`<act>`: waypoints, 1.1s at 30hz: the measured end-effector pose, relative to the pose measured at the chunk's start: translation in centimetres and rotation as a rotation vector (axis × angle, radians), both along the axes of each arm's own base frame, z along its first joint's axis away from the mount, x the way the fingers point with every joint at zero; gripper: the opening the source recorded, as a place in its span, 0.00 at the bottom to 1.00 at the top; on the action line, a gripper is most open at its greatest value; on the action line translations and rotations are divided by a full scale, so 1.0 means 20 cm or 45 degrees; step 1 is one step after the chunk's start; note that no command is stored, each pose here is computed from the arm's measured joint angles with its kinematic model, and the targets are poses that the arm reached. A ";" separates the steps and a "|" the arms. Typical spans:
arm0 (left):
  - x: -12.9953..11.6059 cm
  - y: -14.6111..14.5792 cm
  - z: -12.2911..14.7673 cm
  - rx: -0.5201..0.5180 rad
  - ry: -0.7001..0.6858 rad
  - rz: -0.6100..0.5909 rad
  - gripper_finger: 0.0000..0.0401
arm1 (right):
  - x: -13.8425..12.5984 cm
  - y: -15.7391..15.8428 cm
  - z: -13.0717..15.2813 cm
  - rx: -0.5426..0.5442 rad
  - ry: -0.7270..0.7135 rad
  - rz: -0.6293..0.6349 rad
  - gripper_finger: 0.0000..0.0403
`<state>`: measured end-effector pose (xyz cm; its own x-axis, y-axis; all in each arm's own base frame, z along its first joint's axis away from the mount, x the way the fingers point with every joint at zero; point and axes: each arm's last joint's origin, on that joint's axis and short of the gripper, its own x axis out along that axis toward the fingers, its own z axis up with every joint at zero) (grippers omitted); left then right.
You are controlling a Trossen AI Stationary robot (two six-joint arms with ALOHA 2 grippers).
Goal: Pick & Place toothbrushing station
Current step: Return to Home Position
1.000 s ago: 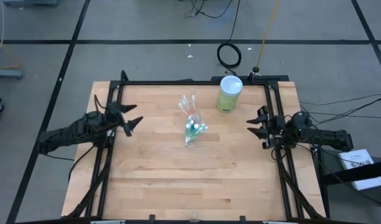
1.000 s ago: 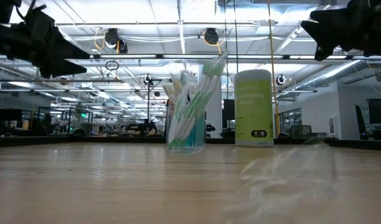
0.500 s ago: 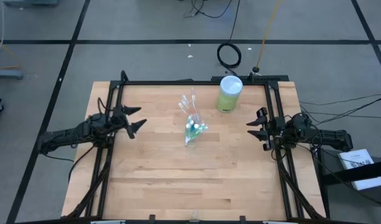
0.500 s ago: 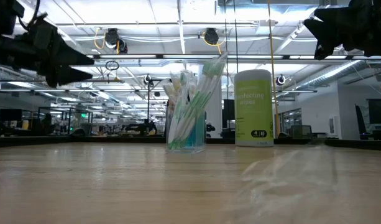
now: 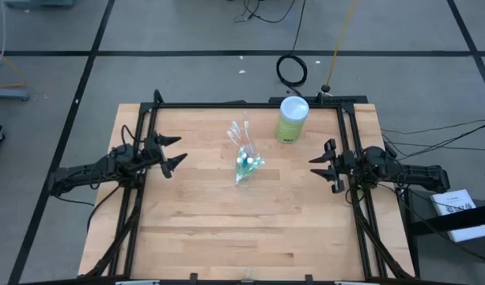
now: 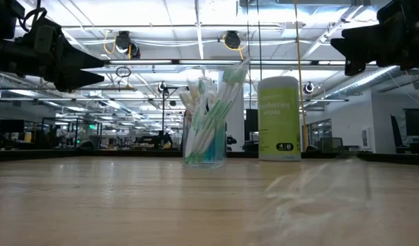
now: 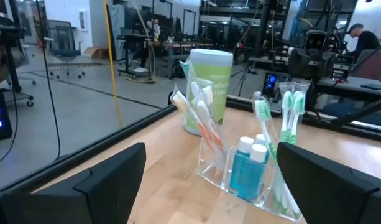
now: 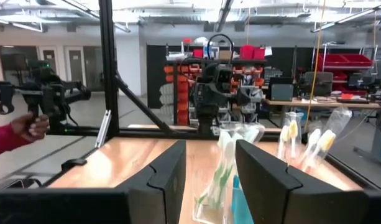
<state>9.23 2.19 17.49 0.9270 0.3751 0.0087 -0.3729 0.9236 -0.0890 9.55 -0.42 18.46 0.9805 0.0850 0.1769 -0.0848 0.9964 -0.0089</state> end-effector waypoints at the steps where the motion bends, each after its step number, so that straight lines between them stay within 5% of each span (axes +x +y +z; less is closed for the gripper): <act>1: 0.00 0.00 0.00 0.000 0.001 0.000 0.92 | 0.00 0.00 0.00 0.000 0.003 0.000 0.32; 33: 0.00 0.00 0.01 0.004 -0.017 0.001 0.92 | 0.00 0.00 -0.01 -0.002 0.021 0.003 0.32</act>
